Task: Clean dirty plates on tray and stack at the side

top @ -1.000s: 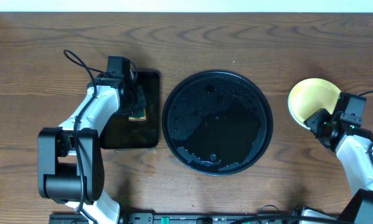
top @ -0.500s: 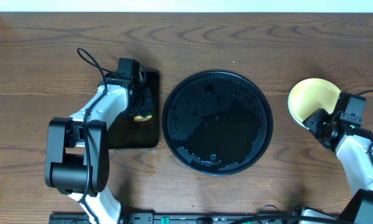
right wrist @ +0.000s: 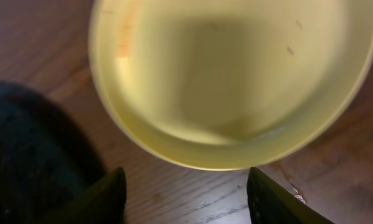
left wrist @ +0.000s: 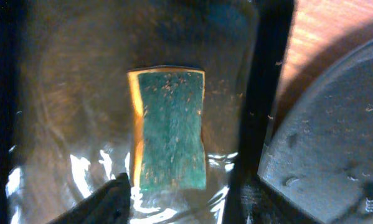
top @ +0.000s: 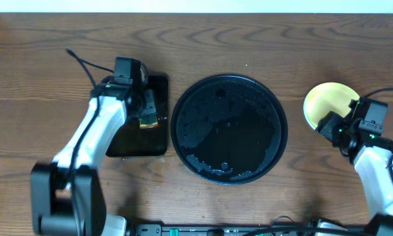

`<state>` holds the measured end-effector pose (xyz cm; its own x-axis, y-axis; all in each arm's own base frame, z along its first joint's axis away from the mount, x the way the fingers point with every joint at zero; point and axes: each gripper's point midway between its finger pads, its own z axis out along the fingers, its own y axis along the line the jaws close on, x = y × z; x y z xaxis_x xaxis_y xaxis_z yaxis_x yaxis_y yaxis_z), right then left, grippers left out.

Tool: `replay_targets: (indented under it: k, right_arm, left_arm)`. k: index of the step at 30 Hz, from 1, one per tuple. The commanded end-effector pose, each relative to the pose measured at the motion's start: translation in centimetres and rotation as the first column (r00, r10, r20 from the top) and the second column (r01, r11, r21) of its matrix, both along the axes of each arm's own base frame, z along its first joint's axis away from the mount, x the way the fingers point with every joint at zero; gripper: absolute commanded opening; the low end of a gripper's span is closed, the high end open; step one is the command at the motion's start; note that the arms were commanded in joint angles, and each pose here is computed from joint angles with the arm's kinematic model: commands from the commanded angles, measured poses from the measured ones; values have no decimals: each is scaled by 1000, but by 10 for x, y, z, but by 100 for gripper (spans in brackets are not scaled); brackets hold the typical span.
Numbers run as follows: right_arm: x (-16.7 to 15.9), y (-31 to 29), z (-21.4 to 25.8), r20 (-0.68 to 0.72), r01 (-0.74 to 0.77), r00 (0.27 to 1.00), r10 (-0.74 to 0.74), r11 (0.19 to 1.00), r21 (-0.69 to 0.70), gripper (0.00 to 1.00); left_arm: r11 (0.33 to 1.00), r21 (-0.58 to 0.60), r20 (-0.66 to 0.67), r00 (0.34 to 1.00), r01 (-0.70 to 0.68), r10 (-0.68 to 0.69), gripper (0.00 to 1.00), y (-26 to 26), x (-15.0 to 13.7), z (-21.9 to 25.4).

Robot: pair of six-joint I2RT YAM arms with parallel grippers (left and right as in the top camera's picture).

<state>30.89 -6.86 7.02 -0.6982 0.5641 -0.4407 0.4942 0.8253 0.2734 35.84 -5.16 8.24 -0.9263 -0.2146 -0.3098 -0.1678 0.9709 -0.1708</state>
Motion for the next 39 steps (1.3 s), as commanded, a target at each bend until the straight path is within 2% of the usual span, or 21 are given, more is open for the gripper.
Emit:
replay_targets:
  k: [1,5,8,11,12,15,17,20,24,30,34,39]
  right_arm:
    - [15,27,33,95,-245,962,255,964,-101,63]
    - [21,61,50,126,-436,877,464,878,-195,65]
    - [22,88,57,133,-547,802,583,805,-231,70]
    - [20,107,61,125,-598,761,637,763,-247,84]
    - [19,110,63,127,-593,765,632,767,-245,89]
    - [12,109,68,140,-551,801,582,808,-208,91]
    - [5,109,75,152,-535,811,565,822,-196,91]
    - [-10,107,92,176,-528,805,567,819,-222,99]
    - [-32,96,113,199,-479,816,543,828,-292,99]
    - [-60,83,137,283,-376,828,483,855,-357,99]
    - [-68,83,146,315,-364,816,484,855,-370,99]
    - [-71,83,142,301,-370,822,484,855,-364,99]
  left_arm:
    - [999,52,52,999,-12,9,66,11,-9,25]
    - [992,120,72,997,-44,36,74,26,-29,50]
    - [991,126,58,998,-44,37,78,29,-49,62]
    - [991,131,22,999,-40,38,79,32,-72,69]
    - [991,131,15,999,-41,40,79,32,-79,72]
    - [991,125,30,999,-42,39,83,33,-94,83]
    - [992,119,69,997,-47,39,83,34,-102,91]
    - [993,115,152,988,-33,15,84,35,-119,100]
    - [991,119,289,953,58,-91,84,29,-138,107]
    - [995,89,474,878,37,-74,84,30,-163,120]
    - [996,83,530,845,31,-70,85,31,-172,129]
    - [996,83,530,845,31,-70,85,32,-174,129]
